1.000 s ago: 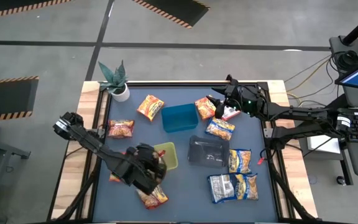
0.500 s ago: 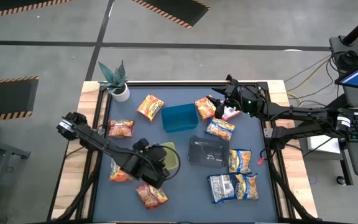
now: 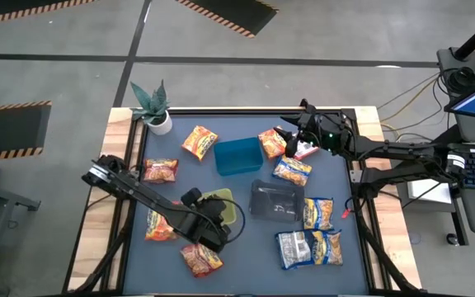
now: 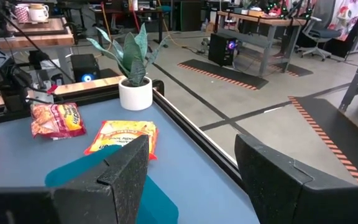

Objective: Sort Maruchan noodles
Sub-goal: Put the red noodle pack into the yellow bin, then put the orange noodle pack into the black bin

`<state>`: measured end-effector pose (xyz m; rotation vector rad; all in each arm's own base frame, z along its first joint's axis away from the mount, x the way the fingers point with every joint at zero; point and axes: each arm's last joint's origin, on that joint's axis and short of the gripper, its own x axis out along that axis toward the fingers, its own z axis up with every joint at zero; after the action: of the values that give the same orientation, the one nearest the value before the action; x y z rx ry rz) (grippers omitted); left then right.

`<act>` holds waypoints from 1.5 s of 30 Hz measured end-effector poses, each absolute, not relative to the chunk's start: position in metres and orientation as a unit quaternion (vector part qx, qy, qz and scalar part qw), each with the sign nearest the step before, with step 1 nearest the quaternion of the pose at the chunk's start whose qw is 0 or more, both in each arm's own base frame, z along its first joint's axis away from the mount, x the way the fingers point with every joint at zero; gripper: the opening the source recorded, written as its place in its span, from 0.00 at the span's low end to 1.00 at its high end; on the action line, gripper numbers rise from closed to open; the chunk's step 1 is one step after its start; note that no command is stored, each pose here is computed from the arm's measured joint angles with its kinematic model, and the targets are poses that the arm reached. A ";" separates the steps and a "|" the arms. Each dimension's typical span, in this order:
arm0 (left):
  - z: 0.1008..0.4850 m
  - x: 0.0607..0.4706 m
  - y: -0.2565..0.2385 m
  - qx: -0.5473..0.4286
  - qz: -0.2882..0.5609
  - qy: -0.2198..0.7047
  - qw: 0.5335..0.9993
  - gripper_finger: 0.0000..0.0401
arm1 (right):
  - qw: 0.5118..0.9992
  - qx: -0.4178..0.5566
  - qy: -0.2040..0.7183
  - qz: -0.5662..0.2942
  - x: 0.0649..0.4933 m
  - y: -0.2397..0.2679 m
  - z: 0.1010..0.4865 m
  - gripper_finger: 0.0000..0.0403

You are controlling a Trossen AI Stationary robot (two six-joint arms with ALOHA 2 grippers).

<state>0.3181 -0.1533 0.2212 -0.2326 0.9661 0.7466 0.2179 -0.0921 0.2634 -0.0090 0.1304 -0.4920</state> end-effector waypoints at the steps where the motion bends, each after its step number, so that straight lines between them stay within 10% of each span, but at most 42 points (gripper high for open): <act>1: 0.221 0.319 -0.153 -0.111 0.353 0.452 0.812 0.29 | 0.968 -0.005 0.065 -0.243 0.218 -0.092 0.263 0.56; 15: 0.208 0.312 -0.146 -0.146 0.420 0.479 0.757 0.02 | 0.967 -0.010 0.072 -0.243 0.218 -0.092 0.262 0.56; 34: 0.241 0.269 -0.135 -0.192 0.537 0.509 0.645 0.00 | 0.966 -0.012 0.072 -0.247 0.218 -0.092 0.262 0.56; 45: 0.246 0.286 -0.136 -0.033 0.363 0.539 0.759 0.00 | 0.966 -0.007 0.071 -0.247 0.218 -0.092 0.262 0.56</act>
<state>0.2856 -0.1362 0.2458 -0.0721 1.1749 0.7907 0.2177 -0.0923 0.2622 -0.0138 0.1444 -0.5001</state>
